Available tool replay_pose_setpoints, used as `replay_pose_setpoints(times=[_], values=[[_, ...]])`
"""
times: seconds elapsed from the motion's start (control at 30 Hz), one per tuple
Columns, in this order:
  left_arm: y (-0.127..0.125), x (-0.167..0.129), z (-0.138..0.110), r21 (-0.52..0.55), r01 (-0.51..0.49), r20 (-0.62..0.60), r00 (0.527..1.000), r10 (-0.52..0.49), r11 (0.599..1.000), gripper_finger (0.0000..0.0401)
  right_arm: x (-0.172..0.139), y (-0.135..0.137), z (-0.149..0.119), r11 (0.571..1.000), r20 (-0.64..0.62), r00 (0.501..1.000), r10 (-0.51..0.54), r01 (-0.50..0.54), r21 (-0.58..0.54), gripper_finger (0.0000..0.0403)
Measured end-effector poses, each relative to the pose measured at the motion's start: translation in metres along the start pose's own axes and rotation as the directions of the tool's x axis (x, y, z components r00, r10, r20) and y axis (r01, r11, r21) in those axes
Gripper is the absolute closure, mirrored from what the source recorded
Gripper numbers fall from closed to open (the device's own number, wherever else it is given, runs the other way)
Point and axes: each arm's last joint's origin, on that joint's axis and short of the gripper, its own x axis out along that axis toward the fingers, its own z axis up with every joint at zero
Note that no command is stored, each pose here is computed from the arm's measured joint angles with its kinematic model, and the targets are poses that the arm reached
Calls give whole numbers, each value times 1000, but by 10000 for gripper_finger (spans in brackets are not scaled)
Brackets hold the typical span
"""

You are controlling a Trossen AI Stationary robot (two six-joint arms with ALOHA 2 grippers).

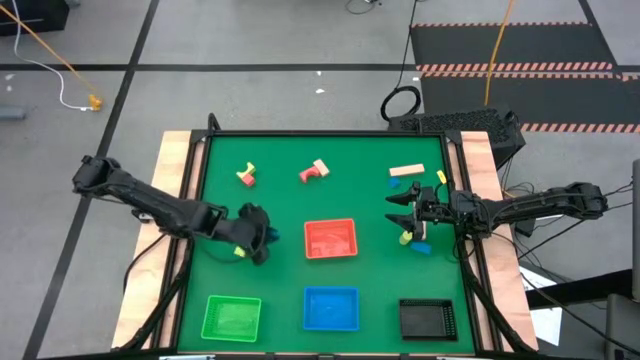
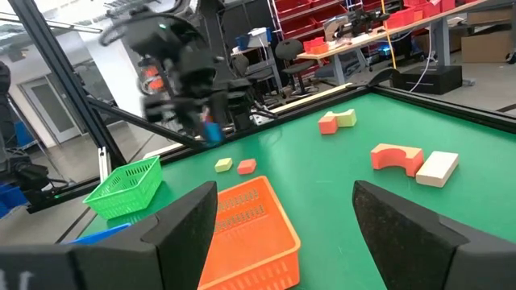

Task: Sort & place blocks by color
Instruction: Put the bottom left blue block into the blue bin

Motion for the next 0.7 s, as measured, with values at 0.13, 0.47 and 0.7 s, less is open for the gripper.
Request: replay_pose_setpoints(times=[0.13,0.47,0.7], values=[[-25,-9,-3,-14,122,102,988,-120,992,312,0,0,0,1000,0,1000,0,0,0,121],[-78,-16,-25,-14,323,243,919,-310,946,312,0,0,0,1000,0,1000,0,0,0,121],[-100,-5,-43,-96,345,205,925,-321,934,312,0,0,0,1000,0,1000,0,0,0,121]])
